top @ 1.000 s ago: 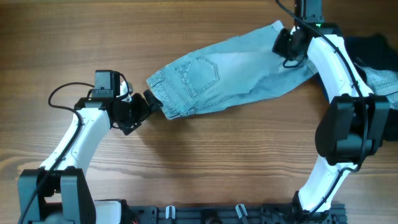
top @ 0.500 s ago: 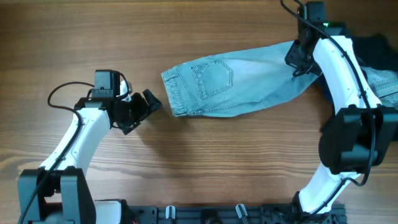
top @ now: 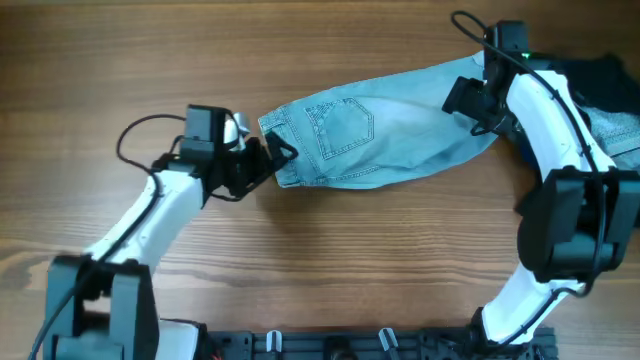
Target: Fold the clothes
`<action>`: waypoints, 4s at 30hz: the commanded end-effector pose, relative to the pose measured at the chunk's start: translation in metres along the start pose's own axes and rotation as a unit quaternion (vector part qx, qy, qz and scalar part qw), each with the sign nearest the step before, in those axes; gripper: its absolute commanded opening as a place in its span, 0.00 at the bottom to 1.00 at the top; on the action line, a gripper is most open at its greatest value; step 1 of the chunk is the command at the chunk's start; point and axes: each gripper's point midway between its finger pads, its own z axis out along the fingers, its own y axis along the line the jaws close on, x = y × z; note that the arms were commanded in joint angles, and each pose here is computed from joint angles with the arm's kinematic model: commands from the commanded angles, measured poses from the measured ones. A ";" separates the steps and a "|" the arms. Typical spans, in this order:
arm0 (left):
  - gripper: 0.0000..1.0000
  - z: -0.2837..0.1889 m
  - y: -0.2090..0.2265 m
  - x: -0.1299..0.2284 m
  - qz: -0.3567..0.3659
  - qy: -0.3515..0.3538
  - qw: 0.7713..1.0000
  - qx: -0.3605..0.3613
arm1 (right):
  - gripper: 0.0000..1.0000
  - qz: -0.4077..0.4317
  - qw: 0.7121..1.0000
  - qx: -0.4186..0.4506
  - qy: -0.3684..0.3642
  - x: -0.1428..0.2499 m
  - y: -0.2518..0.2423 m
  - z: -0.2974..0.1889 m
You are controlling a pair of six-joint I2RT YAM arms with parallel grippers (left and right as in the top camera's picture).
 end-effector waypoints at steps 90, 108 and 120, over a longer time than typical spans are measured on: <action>1.00 0.010 0.064 -0.066 -0.012 0.035 0.966 -0.254 | 0.86 -0.188 0.970 -0.156 -0.001 0.021 0.072 -0.034; 1.00 0.009 0.064 -0.065 -0.013 0.036 0.966 -0.255 | 0.59 -0.226 0.926 -0.289 0.084 0.046 0.115 0.045; 1.00 0.009 0.064 -0.064 -0.013 0.037 0.966 -0.256 | 0.48 -0.227 0.908 -0.339 0.100 0.058 0.135 0.044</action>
